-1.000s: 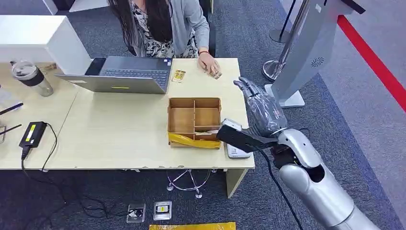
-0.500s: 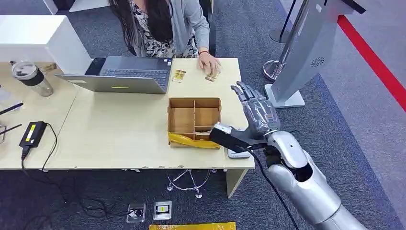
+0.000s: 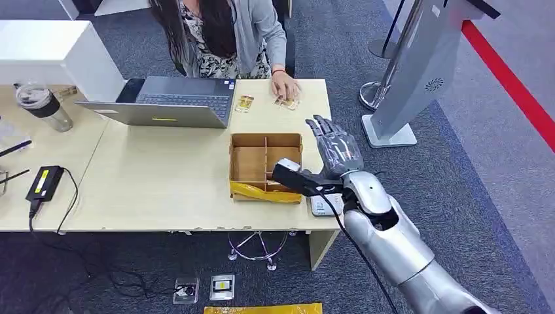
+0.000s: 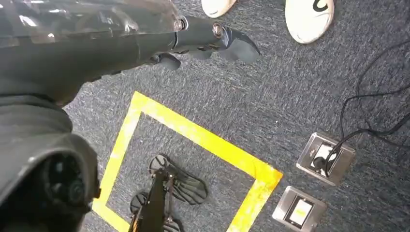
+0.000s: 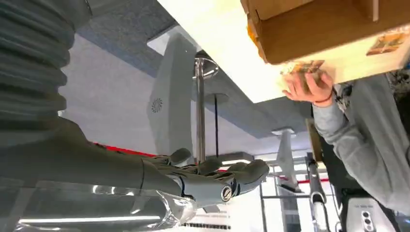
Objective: Pass the card to the sensor for recognition and then transmit it.
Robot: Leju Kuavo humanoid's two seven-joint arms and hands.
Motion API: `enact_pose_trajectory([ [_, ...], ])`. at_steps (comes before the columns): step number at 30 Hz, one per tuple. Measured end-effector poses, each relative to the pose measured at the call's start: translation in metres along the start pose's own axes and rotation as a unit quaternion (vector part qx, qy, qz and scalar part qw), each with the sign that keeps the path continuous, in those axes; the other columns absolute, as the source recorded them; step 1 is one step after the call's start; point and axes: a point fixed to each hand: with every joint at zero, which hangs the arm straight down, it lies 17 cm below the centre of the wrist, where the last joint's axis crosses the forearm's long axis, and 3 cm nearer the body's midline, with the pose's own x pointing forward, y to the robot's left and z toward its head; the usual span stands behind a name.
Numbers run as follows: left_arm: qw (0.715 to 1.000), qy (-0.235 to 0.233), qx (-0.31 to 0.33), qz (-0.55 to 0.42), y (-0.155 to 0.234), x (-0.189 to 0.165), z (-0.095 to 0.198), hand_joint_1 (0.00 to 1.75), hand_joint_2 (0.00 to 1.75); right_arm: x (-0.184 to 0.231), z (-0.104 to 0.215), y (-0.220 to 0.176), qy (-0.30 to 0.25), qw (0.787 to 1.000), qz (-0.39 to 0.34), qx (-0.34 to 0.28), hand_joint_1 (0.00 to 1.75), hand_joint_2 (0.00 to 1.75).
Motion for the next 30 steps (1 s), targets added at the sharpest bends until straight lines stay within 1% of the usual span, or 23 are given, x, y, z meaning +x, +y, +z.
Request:
enact_pose_trajectory([
  [11, 1.0, 0.001, -0.002, 0.001, -0.002, -0.001, 0.0, 0.0, 0.0, -0.001, 0.0, 0.024, 0.004, 1.0, 0.006, 0.03, 0.0, 1.75],
  [21, 1.0, 0.001, 0.002, 0.007, 0.0, -0.001, 0.0, 0.0, 0.0, 0.0, 0.016, 0.054, 0.008, 0.997, 0.003, 0.073, 0.0, 1.75],
  [30, 1.0, 0.001, 0.003, 0.007, 0.001, -0.001, 0.0, 0.0, 0.0, 0.009, 0.023, 0.064, -0.006, 0.997, 0.001, 0.082, 0.0, 1.75],
])
